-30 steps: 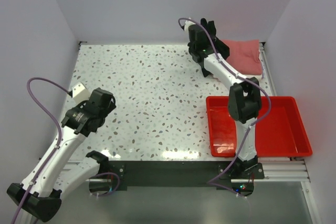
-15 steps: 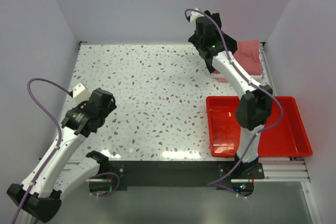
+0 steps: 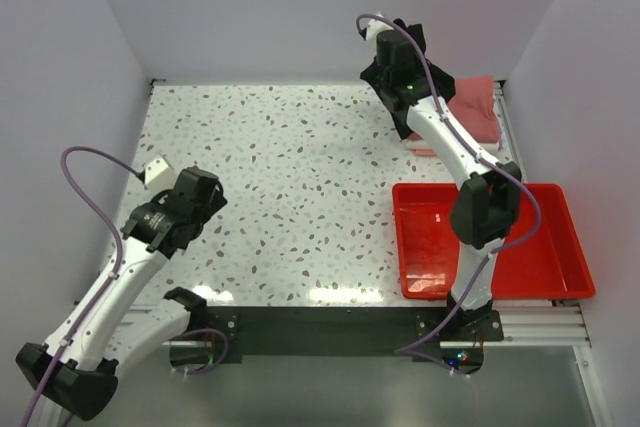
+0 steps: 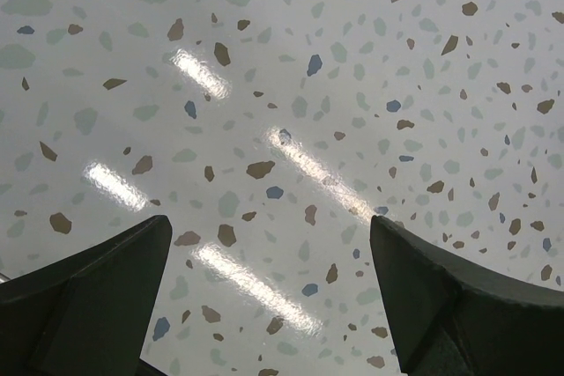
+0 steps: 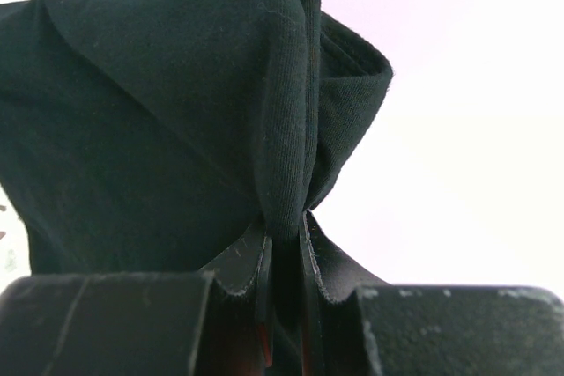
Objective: Fold and stack the t-shirts
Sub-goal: Neatly place the folded tshirt to the corner
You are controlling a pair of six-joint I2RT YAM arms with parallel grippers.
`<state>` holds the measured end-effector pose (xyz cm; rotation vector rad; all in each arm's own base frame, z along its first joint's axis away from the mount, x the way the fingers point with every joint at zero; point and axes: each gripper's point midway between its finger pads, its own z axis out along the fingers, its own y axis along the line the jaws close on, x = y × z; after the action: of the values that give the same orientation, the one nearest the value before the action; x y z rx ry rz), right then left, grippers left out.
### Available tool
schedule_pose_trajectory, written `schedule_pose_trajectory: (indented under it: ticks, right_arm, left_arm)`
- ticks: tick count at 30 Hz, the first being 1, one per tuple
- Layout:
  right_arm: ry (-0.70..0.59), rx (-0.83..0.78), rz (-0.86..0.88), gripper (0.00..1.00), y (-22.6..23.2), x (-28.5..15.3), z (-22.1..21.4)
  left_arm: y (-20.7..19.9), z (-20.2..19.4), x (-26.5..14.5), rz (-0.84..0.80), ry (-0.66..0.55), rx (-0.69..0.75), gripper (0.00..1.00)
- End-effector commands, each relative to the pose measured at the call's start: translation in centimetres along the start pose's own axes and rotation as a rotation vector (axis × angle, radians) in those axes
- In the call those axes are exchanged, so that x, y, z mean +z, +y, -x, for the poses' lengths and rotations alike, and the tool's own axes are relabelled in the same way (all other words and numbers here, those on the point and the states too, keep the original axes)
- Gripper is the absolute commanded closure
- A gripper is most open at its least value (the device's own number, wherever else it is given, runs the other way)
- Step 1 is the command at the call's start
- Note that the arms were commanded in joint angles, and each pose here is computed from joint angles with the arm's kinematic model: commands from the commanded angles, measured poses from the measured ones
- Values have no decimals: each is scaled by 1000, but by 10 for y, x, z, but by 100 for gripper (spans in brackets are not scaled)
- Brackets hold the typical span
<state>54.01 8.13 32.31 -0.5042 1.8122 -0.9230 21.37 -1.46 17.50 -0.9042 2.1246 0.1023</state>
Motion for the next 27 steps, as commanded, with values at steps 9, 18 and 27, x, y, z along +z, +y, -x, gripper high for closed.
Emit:
schedule_pose_trajectory:
  ticks: [9, 18, 27]
  right_arm:
    - [26, 154, -101, 100, -40, 31, -15]
    - [106, 185, -100, 100, -28, 71, -53]
    - [169, 237, -134, 100, -41, 94, -87]
  left_arm:
    - [-8, 3, 6, -9, -22, 2, 0]
    - [-10, 0, 10, 4, -10, 18, 0]
    - [-15, 0, 13, 7, -6, 23, 0]
